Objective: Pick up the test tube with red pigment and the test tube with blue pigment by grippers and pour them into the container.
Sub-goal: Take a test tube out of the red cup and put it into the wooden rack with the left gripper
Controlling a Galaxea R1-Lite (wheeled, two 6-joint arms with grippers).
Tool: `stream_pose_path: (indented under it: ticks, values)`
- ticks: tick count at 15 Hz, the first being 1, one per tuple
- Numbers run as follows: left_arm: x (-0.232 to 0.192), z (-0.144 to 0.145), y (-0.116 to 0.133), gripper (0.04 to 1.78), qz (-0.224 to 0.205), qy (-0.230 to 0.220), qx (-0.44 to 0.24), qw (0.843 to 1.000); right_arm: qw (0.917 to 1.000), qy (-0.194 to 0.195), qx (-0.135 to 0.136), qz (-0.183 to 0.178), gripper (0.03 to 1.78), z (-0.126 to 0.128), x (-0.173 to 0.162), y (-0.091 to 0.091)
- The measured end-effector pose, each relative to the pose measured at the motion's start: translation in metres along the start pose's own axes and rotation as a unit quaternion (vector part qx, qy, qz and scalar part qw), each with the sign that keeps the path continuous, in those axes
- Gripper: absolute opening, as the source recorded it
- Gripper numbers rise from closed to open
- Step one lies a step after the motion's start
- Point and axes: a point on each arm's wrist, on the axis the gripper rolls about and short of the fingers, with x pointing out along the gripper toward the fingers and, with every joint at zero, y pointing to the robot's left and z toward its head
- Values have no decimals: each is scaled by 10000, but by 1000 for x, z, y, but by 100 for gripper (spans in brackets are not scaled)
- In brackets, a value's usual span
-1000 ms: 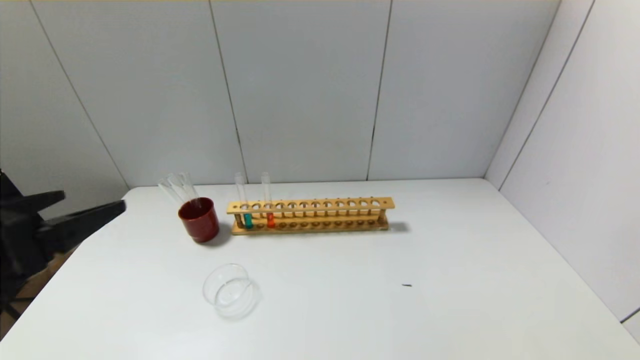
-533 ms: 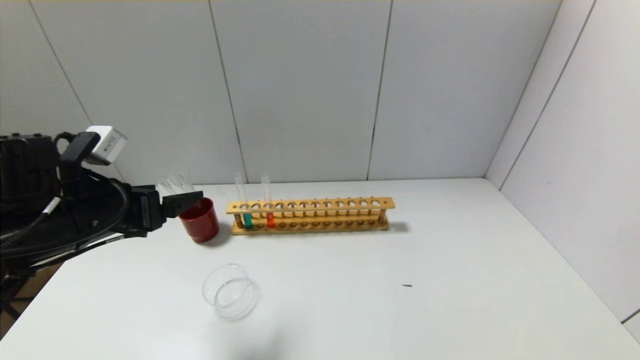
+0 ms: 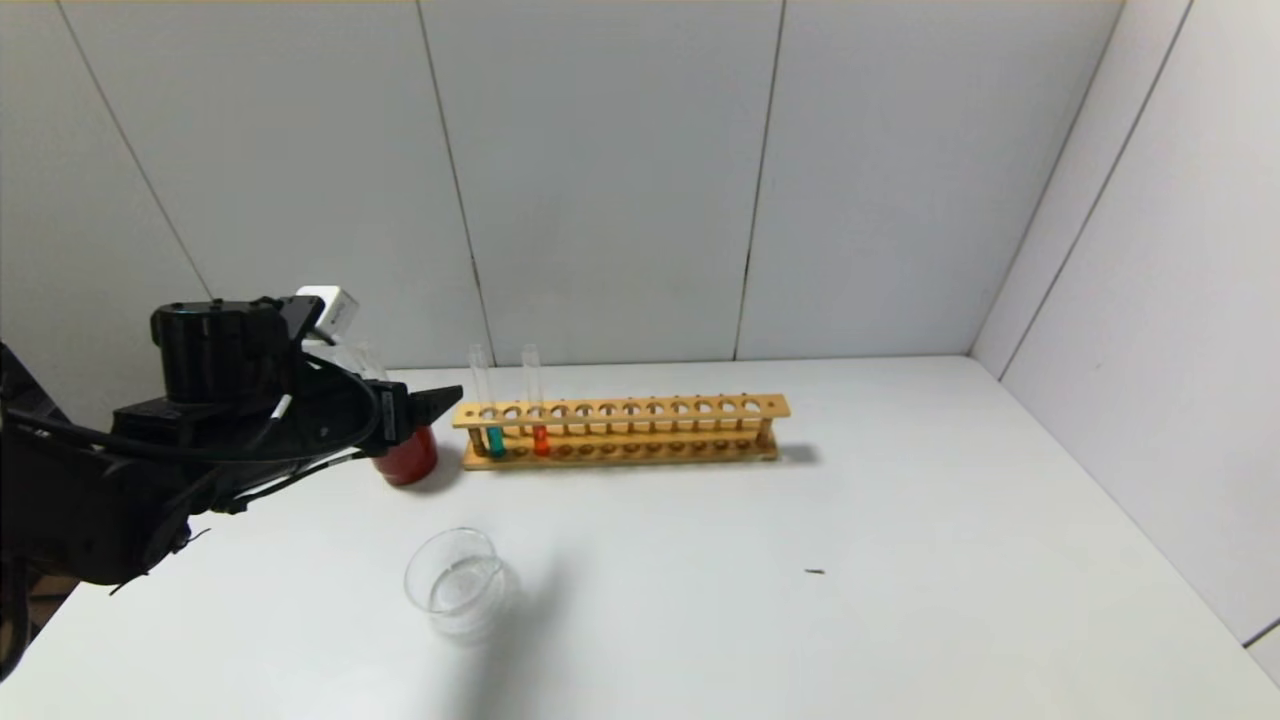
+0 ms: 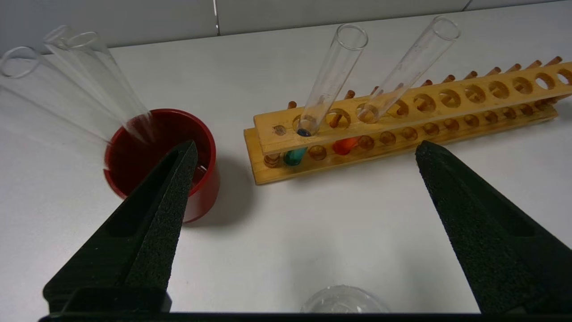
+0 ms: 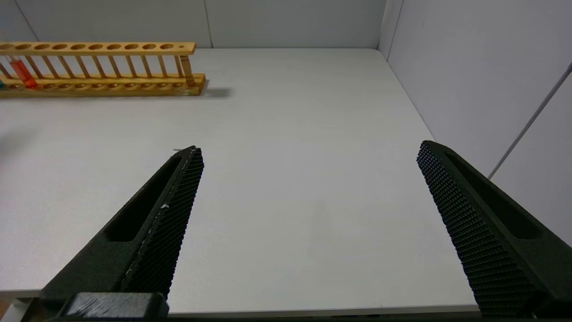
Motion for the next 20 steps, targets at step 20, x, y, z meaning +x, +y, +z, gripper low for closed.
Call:
stream_pose_path:
  ticks: [20]
  values:
    - [100,-12,-5,107,89,103,-158,9998,10000,0,0,-2,175,0,0,0]
